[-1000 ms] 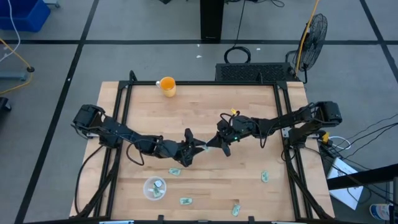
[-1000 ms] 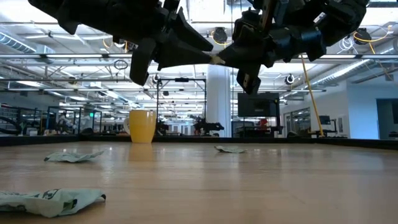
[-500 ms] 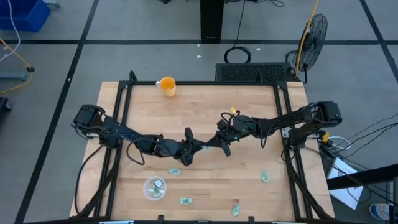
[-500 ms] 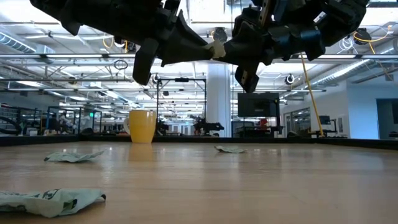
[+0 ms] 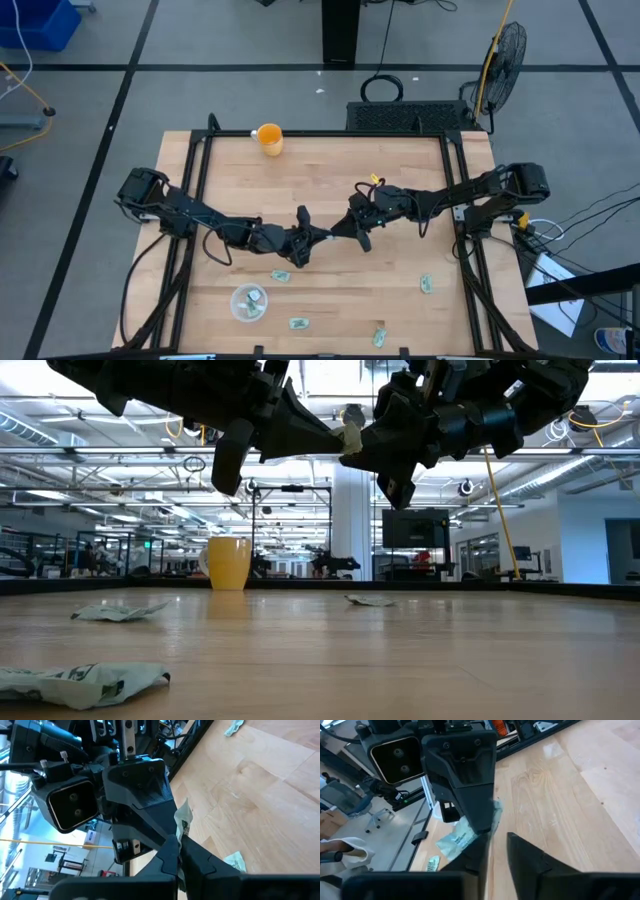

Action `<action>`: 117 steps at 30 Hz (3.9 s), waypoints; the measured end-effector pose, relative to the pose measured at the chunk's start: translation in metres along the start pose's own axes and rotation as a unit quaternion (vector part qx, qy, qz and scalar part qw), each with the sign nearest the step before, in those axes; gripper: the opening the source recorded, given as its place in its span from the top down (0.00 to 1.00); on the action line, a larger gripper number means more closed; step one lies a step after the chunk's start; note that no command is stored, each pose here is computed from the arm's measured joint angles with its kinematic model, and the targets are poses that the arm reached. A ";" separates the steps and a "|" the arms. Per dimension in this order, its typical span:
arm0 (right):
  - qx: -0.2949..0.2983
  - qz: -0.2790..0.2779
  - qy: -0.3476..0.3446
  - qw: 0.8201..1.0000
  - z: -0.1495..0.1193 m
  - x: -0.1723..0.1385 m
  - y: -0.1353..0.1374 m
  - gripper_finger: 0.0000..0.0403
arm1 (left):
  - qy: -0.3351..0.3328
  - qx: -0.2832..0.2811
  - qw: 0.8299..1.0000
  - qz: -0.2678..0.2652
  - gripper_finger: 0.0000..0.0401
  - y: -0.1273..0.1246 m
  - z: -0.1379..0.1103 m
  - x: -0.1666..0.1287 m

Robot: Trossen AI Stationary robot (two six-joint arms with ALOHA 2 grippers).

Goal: Pick and place Stevia / Truvia into bins
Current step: Put the stevia packet into the transparent container

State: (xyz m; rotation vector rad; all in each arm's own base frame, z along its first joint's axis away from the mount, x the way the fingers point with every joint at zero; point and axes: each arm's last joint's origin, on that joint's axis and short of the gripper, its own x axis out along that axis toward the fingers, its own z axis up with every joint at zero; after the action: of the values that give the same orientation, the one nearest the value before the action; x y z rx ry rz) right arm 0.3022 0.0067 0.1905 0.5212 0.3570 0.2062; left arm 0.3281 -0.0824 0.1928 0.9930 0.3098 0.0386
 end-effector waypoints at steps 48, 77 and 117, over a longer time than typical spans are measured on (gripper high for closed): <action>-0.035 -0.010 0.021 0.999 0.003 -0.011 0.005 0.66 | 0.363 -0.505 0.715 -0.320 0.88 -0.084 0.033 -0.160; -0.104 -0.031 0.082 0.991 -0.004 -0.020 0.004 0.66 | 0.256 -0.547 0.752 -0.265 0.89 0.004 0.007 -0.133; 0.162 -0.272 0.436 0.842 -0.118 -0.102 0.102 0.74 | 0.180 -0.455 0.867 -0.090 0.88 0.009 -0.041 -0.016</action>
State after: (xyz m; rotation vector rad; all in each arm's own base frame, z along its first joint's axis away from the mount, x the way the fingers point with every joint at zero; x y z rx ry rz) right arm 0.1533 0.1179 0.1764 0.6160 1.4357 -0.1981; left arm 0.3023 -0.0469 0.1838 -0.0004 0.6492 0.1844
